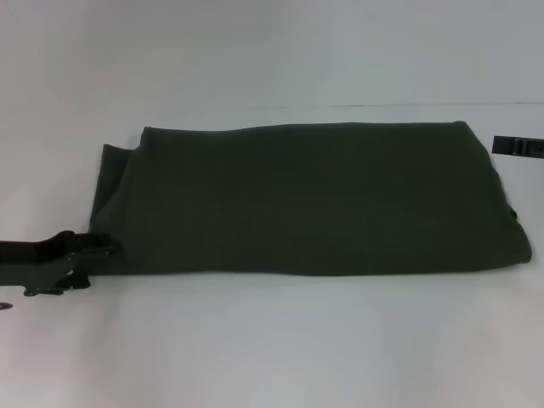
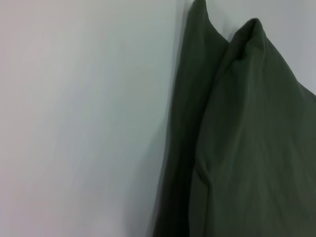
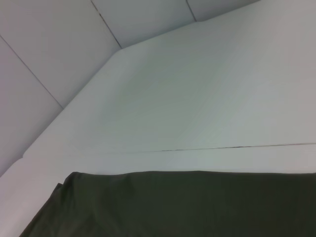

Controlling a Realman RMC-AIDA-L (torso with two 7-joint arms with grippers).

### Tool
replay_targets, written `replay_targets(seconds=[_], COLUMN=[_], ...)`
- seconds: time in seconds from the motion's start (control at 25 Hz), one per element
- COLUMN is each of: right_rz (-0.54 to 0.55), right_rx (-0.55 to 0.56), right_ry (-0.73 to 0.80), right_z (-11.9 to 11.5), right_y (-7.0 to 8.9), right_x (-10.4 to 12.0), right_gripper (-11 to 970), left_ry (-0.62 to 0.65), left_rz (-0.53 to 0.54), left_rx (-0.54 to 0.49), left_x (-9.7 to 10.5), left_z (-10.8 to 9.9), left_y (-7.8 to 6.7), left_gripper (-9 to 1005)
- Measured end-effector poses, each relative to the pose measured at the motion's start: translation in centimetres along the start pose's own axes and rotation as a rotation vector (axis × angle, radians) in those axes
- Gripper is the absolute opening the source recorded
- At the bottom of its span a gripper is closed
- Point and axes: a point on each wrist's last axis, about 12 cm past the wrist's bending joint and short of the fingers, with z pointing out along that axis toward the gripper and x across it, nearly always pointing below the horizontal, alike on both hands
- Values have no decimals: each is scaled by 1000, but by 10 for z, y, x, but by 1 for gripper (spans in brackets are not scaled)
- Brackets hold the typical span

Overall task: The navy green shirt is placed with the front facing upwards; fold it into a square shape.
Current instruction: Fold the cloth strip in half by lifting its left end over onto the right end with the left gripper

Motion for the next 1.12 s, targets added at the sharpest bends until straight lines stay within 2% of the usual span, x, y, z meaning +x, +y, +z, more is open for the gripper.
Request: replay_targets(seconds=[0.48,0.88,1.12], right_rz=[2,3,3], right_rx=[-3,2,5], right_ry=[0,-4,-5], right_z=[0,0,0], right_y=[0,0,-1], right_x=[0,0,-1], right_gripper=[908,907,907], left_ry=[-20,-35,-47], left_rz=[16,48,58], left_rx=[-24,-6,-6], left_x=[-7,-17,-19], left_z=[2,5,6], left_y=[-2,-16,-18], left_gripper=[872,870,868])
